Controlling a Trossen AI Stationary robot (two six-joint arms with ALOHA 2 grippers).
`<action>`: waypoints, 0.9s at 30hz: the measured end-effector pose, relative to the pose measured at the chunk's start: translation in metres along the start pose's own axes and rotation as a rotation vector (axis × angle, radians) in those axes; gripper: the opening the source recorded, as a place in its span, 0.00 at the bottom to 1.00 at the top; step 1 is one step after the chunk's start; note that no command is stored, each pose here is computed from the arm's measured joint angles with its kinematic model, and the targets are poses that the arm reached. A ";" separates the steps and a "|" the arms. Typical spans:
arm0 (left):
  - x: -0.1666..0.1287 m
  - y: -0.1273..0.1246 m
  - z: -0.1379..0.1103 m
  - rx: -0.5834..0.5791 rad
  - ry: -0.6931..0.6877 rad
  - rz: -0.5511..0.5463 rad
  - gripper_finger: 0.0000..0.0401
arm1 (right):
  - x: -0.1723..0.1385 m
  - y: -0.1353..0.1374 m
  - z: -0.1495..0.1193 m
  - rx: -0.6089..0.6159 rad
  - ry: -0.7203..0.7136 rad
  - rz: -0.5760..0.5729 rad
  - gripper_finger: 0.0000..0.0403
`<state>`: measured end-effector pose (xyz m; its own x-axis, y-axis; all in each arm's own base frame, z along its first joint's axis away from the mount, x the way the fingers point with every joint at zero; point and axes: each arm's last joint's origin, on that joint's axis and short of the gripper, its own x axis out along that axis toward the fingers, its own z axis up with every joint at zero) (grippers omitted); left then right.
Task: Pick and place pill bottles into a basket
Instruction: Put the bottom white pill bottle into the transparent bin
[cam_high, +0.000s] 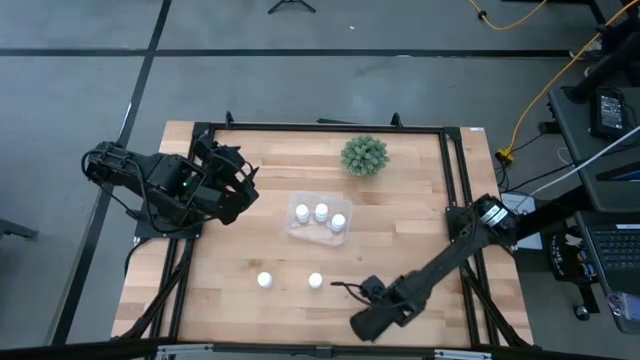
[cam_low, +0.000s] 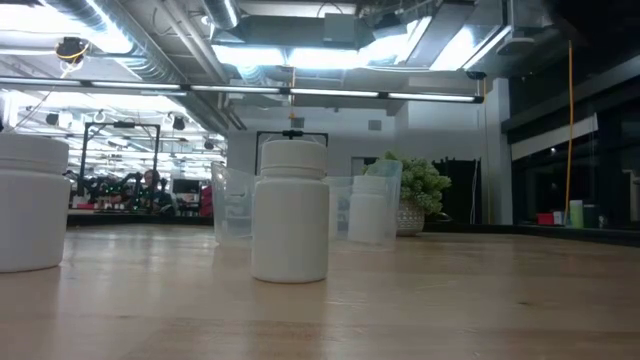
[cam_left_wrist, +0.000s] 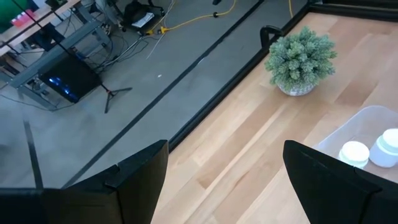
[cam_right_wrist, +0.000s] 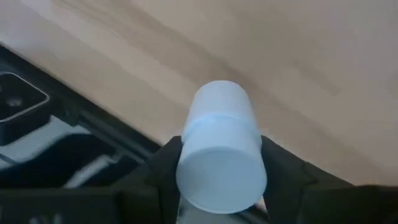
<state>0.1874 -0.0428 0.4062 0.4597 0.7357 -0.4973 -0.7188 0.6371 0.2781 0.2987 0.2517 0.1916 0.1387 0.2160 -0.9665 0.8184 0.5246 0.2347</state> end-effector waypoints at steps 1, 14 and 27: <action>0.000 0.000 0.000 -0.004 -0.005 0.004 0.77 | -0.003 0.001 0.008 -0.045 0.006 -0.012 0.40; 0.000 -0.003 0.003 -0.148 -0.019 -0.015 0.77 | -0.097 0.020 0.136 -0.718 -0.067 0.022 0.40; 0.006 -0.014 0.002 -0.235 -0.024 0.015 0.77 | -0.145 0.007 0.207 -0.980 -0.233 -0.021 0.40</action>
<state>0.2010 -0.0469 0.4015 0.4584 0.7514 -0.4746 -0.8260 0.5573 0.0844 0.3995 0.0533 0.3118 0.3210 0.0877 -0.9430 0.0172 0.9950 0.0984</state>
